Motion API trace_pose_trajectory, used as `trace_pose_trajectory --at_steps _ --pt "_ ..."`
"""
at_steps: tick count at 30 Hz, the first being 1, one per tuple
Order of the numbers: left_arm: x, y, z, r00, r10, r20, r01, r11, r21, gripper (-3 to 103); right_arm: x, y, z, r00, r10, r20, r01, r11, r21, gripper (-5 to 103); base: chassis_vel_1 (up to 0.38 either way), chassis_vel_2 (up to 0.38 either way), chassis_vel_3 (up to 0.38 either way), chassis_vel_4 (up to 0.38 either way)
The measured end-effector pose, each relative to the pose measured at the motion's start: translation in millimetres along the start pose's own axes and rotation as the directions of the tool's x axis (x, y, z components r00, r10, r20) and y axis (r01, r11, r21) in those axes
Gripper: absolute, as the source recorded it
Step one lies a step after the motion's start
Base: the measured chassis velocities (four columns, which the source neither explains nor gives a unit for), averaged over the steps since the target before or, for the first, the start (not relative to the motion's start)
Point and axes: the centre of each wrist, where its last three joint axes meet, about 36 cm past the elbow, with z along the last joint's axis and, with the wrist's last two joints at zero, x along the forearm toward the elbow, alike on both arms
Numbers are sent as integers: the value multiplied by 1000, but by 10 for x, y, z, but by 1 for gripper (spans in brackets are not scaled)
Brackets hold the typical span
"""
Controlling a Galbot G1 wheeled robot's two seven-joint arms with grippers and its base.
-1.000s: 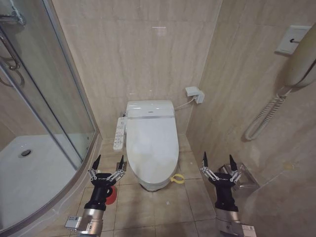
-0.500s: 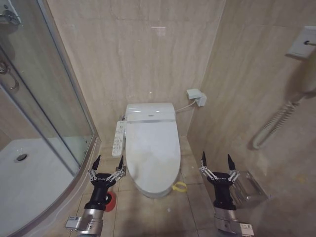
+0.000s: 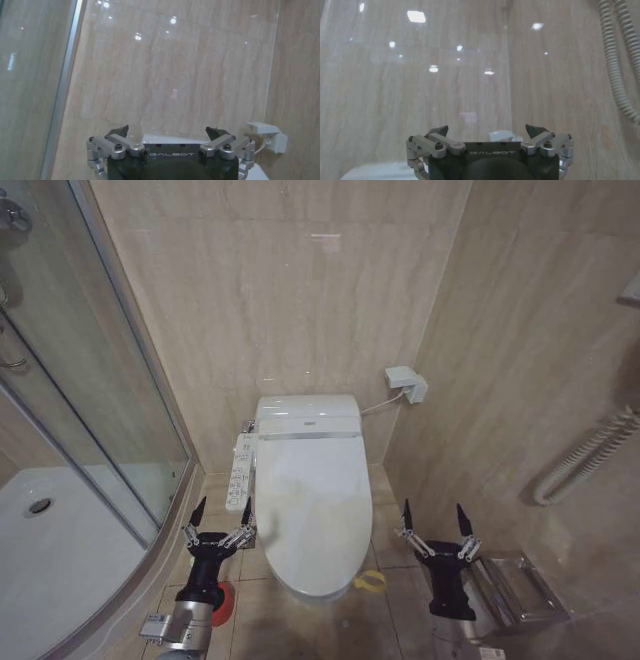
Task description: Open the toilet lid, clean the toilet bowl with a toilet brush, close the toilet lid, and flush.
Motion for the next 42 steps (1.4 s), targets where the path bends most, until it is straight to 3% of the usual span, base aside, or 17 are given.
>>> trace_pose_trajectory --at_steps 10,22,42 --pt "-120 107 205 1000 -19 -11 19 1000 14 100 455 -84 99 981 -138 -137 149 986 78 100 0 0 0 0" --pt "-269 183 303 1000 -17 -13 17 1000 13 100 790 288 554 951 -142 -274 162 985 52 100 0 0 0 0" --pt "-391 212 431 1000 -19 -24 20 1000 22 100 944 134 990 907 -97 -411 174 972 155 100 0 0 0 0"
